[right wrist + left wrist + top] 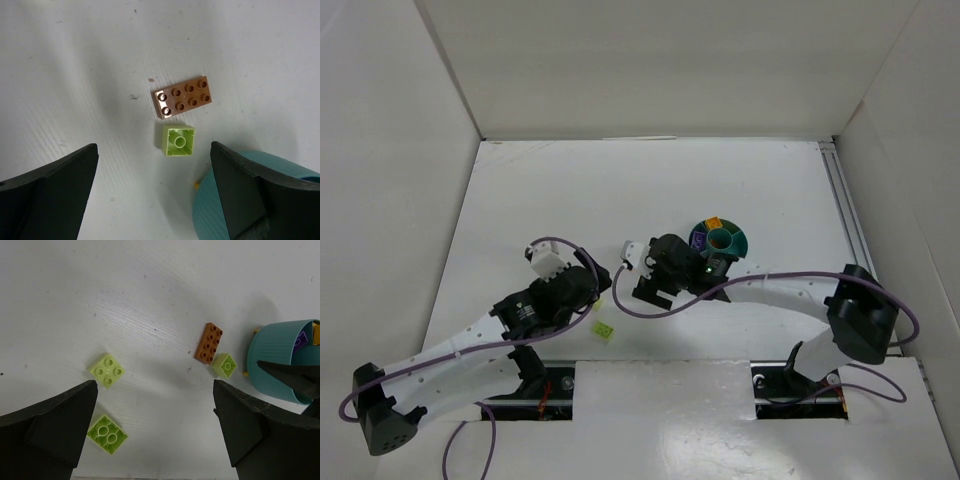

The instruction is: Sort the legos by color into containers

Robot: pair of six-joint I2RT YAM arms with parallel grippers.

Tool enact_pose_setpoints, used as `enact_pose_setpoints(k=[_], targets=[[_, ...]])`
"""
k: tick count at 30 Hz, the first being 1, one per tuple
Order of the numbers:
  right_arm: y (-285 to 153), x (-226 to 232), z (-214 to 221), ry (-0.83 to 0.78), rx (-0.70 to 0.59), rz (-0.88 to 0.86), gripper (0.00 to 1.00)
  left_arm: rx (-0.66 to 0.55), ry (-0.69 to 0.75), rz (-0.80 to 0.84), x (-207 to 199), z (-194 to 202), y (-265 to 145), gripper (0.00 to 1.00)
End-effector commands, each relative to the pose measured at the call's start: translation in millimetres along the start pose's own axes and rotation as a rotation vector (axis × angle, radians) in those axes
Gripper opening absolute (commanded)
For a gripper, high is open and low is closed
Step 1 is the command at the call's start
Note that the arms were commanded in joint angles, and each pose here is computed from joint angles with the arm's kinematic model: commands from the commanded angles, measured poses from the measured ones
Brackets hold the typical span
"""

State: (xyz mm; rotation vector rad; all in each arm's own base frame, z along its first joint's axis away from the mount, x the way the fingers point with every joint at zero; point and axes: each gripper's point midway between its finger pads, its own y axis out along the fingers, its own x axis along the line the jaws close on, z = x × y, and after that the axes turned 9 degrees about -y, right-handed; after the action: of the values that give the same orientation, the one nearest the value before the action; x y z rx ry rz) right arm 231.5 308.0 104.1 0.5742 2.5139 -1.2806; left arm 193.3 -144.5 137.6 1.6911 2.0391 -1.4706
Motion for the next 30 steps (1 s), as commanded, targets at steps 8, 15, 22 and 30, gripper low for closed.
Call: enact_pose_setpoints(k=[8,15,22,30], targets=[[36.3,-17.6,21.4,0.121,0.108,-0.038,0.95,-0.022,-0.027,-0.054,15.6,-4.0,-0.4,1.0],[47.8,-19.2,40.7,0.129,0.16,-0.047,0.93,-0.02,-0.019,-0.076,20.6,-0.5,3.2,1.0],[56.3,-22.3,52.2,0.149,0.178,-0.072,0.72,-0.021,-0.025,-0.069,17.3,0.2,4.7,1.0],[43.4,-16.6,42.7,0.163,0.119,-0.1,0.45,-0.02,-0.019,-0.076,18.4,1.2,5.9,1.0]])
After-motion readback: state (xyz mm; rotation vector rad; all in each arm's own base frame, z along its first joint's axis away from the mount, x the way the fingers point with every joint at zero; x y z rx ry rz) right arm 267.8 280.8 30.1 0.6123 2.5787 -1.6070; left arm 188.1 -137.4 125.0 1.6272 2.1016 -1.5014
